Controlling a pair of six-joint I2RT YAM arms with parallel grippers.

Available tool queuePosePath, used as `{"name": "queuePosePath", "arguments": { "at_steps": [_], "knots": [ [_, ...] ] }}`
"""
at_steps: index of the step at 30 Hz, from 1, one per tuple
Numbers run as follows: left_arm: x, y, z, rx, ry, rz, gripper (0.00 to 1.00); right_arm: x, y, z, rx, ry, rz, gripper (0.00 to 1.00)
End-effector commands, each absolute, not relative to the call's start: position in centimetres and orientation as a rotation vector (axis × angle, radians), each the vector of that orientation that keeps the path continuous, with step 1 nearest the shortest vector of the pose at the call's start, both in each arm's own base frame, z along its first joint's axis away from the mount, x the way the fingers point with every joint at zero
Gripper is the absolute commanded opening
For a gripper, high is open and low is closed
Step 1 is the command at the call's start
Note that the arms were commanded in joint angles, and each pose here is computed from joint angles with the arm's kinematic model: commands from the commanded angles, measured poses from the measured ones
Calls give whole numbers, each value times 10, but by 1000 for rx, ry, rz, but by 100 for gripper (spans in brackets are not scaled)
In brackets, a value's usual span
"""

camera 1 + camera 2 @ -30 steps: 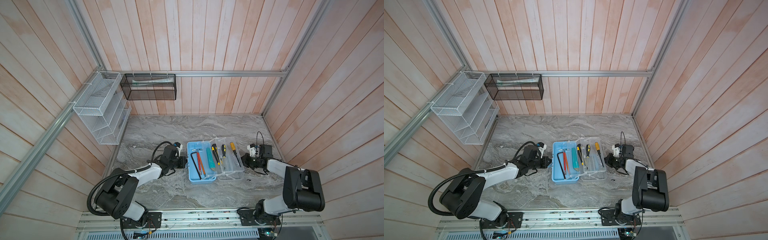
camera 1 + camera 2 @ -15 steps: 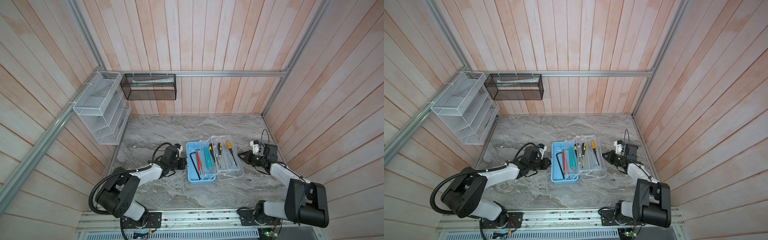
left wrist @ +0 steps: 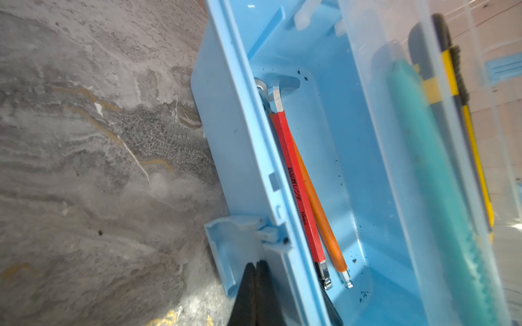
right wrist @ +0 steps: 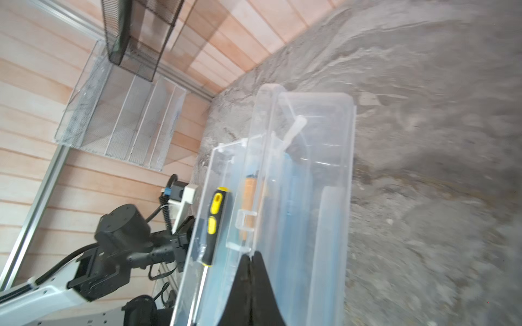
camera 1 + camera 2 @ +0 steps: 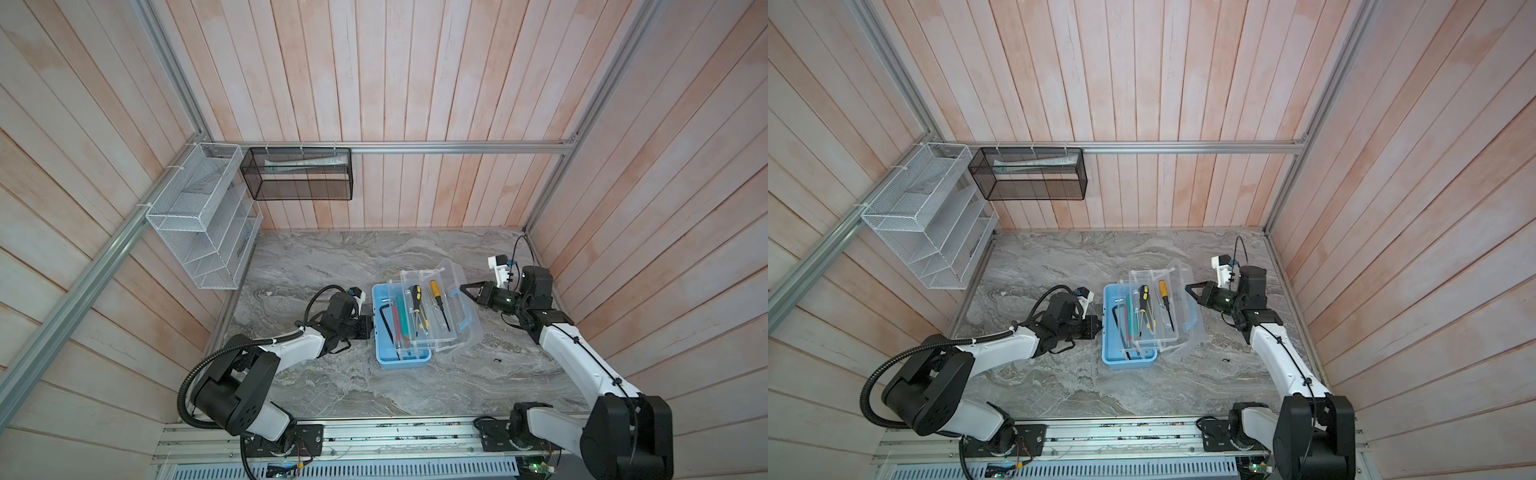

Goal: Pack the tool kit
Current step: 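Lift and fold the clear lid over the blue box with the right gripper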

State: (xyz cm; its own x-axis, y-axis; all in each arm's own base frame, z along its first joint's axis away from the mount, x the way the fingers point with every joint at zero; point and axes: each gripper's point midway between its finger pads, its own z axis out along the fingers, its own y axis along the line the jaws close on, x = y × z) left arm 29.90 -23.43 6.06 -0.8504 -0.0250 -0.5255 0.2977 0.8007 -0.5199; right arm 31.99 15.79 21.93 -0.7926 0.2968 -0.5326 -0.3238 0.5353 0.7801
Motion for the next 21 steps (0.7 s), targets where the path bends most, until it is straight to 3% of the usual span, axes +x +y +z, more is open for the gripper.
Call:
{"name": "queuePosePath", "arguments": {
  "at_steps": [1,21],
  "knots": [
    [296,-258,83,314,2360,-935,0,305,186,202,-20,2257,1358,0],
    [290,-205,87,166,2338,-817,0,322,334,219,-423,2240,1393,0]
  ]
}}
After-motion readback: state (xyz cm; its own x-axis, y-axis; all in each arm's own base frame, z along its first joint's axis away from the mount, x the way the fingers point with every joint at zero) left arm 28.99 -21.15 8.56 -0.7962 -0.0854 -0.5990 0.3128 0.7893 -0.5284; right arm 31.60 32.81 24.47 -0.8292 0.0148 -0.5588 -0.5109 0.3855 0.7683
